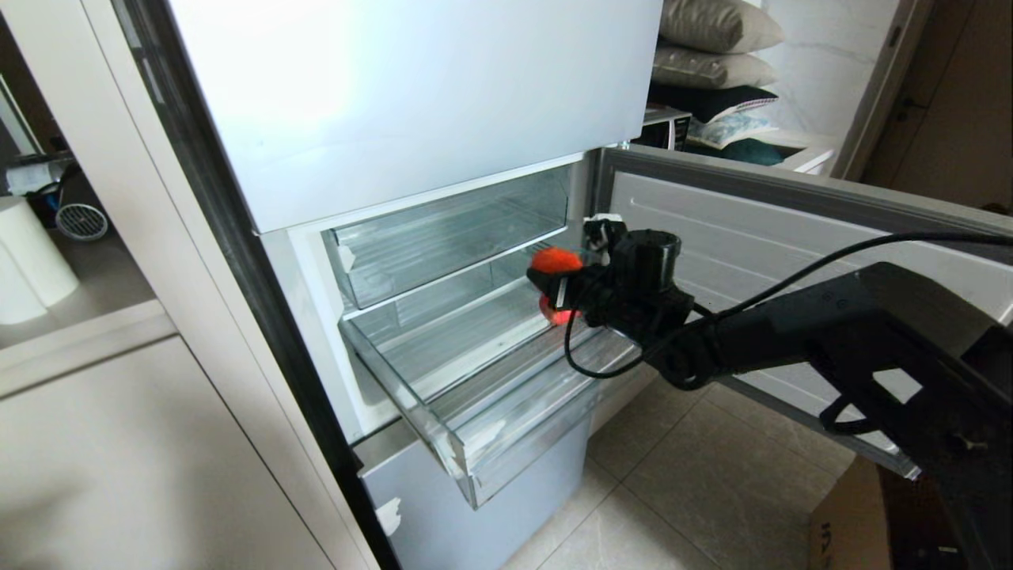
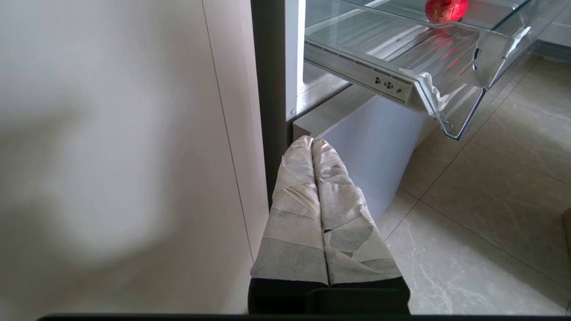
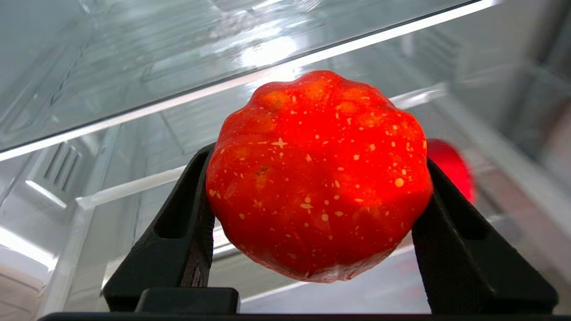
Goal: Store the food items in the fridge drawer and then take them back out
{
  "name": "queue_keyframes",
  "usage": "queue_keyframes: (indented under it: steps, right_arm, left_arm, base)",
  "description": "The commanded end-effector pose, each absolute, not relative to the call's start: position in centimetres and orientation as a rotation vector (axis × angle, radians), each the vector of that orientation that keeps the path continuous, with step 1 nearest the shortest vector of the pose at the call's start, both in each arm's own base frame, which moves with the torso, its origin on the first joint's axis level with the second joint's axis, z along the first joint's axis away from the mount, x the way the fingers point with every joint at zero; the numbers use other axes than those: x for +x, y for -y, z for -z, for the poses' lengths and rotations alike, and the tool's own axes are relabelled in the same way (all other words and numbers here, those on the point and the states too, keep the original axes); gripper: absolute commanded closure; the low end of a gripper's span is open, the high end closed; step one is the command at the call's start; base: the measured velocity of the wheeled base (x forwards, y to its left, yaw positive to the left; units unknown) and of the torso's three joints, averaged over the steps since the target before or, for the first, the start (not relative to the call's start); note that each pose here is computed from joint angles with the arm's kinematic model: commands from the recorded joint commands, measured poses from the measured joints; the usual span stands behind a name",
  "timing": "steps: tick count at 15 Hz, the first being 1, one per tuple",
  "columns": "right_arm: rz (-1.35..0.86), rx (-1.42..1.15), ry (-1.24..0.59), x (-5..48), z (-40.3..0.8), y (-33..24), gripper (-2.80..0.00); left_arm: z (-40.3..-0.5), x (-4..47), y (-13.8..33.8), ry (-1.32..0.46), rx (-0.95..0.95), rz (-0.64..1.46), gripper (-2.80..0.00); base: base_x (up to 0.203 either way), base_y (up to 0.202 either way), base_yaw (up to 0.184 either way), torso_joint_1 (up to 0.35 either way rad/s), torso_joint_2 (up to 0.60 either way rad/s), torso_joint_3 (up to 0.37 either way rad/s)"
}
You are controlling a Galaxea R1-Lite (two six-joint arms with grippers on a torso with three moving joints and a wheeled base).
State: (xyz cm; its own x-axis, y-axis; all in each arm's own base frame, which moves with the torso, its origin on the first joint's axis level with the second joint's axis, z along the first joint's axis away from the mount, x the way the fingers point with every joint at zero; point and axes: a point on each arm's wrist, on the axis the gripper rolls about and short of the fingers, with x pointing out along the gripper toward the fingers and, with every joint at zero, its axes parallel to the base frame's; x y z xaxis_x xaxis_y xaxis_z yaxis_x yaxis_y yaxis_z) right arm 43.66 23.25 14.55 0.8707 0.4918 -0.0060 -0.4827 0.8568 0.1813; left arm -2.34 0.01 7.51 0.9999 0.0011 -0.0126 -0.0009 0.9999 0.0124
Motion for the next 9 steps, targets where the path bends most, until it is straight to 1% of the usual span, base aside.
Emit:
queue_keyframes:
  steps: [1, 7, 9]
  right_arm:
    - [-0.516, 0.171, -0.071, 44.9, -12.1, -24.2, 0.00]
    - [-0.528, 0.169, -0.098, 46.0, -10.5, -25.6, 0.00]
    - [-0.527, 0.170, -0.109, 46.1, -10.8, -25.6, 0.00]
  left_arm:
    - [-7.5, -2.3, 0.0, -0.014, 0.012, -0.001, 0.00]
    - [-7.5, -2.3, 0.0, -0.014, 0.012, -0.001, 0.00]
    - [-7.5, -2.3, 0.0, -0.013, 0.012, -0.001, 0.00]
  base:
    - [0.000, 0.000, 0.000, 0.000, 0.00, 0.000]
    - [0.000, 0.000, 0.000, 0.000, 0.00, 0.000]
    - [0.000, 0.000, 0.000, 0.000, 0.00, 0.000]
